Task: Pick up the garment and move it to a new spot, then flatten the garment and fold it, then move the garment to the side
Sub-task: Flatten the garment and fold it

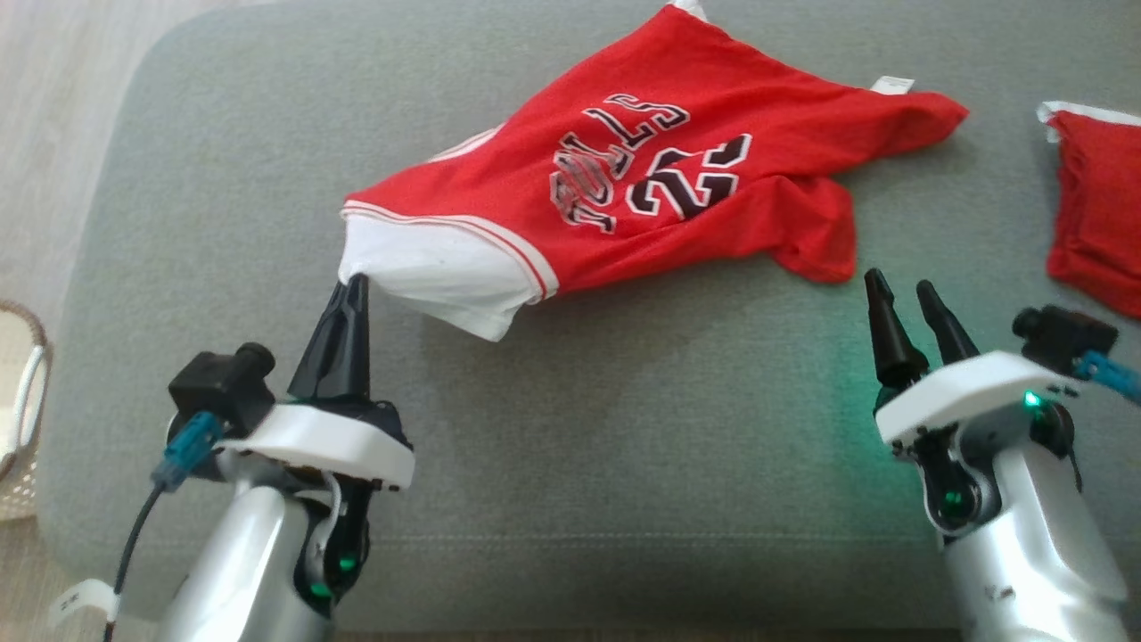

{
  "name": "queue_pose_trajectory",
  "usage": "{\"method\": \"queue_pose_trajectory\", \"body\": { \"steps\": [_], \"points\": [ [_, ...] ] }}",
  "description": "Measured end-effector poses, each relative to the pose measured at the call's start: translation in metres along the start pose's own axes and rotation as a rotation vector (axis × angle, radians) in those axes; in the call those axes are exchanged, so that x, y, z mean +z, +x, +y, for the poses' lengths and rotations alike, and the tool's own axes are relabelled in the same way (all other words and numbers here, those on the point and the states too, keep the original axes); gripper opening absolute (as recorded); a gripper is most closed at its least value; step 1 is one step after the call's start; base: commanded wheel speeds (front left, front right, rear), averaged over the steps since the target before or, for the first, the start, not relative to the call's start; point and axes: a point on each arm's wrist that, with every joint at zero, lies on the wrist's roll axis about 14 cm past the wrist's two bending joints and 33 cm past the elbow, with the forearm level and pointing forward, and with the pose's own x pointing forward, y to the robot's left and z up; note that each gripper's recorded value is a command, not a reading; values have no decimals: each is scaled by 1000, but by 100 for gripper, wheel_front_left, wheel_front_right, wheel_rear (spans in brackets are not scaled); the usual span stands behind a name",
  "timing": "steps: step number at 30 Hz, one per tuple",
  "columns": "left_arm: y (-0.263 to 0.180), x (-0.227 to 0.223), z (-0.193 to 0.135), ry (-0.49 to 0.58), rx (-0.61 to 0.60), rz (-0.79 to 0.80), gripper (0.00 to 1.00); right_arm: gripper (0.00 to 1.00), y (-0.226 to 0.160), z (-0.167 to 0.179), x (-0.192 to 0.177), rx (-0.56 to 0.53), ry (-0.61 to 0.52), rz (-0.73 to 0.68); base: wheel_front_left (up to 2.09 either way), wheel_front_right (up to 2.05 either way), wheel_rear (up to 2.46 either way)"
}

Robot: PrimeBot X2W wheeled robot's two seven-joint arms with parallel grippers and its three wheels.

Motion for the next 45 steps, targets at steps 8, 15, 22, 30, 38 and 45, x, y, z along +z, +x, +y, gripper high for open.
{"method": "queue_pose_trajectory", "body": {
  "steps": [8, 15, 22, 30, 38, 45],
  "points": [
    [-5, 5, -3, 5, 9, -17, 0, 100, 24, -9, -21, -56, 46, 80, 0, 0, 0],
    [-6, -2, -1, 10, 18, 2, 0, 100, 37, -9, -37, -76, 91, 129, 0, 0, 0],
    [-4, -10, 4, 9, 35, 23, 0, 100, 41, -11, -53, -86, 108, 162, 0, 0, 0],
    [-1, -9, 5, 12, 43, 18, 0, 100, 52, -5, -56, -60, 97, 166, 0, 0, 0],
    [-2, -8, 9, 17, 59, 14, 0, 0, 57, 0, -57, -48, 117, 171, 0, 0, 0],
    [-4, -1, 10, 24, 64, -3, 0, 0, 54, 5, -51, -24, 104, 156, 0, 0, 0]
  ]
}}
